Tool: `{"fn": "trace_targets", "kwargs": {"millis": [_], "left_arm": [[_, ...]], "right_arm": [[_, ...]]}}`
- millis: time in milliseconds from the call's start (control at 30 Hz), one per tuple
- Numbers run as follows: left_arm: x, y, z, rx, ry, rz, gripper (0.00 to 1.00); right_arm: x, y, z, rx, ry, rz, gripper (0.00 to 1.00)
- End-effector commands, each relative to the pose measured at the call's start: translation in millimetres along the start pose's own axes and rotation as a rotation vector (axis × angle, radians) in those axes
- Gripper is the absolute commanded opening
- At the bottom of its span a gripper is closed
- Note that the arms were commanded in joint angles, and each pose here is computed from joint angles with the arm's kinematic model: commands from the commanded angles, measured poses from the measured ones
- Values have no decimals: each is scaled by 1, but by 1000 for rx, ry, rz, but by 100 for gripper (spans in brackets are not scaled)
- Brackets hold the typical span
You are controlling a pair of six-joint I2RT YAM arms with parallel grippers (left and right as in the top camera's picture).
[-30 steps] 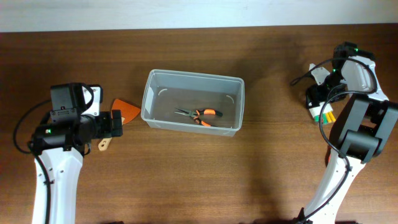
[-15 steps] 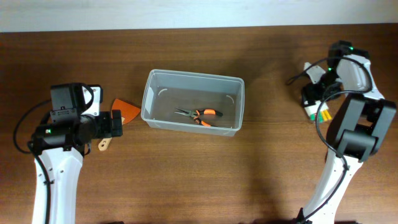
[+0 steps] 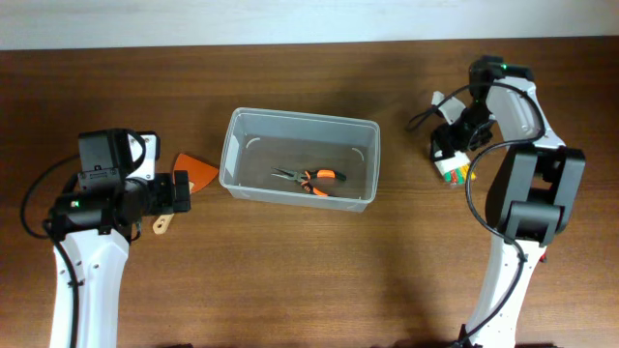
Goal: Pack container
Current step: 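Lower the right gripper and grasp the screwdriver set by its hanger tab, then carry the screwdriver set into the container and release it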
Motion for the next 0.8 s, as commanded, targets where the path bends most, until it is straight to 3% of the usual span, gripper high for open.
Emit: {"fn": "trace_targets", "kwargs": {"millis": [0, 400, 667, 767], "left_arm": [[2, -1, -2, 13, -11, 16, 99], [2, -1, -2, 13, -11, 16, 99], [2, -1, -4, 13, -20, 16, 99], [2, -1, -6, 13, -27, 16, 99]], "right_arm": [[57, 16, -17, 35, -116, 60, 34], [145, 86, -30, 186, -250, 148, 34], [172, 197, -49, 605, -294, 163, 35], [160, 237, -57, 784, -275, 145, 45]]}}
Point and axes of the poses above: each gripper's point midway between its finger pads, its own x axis back along the fingers, its own y axis along the line the jaws close on, z = x × y, the point moved 3 cm from there along x, back along the fingers, and after that the axes turned 5 degrees about x, right-handed, at the moved point
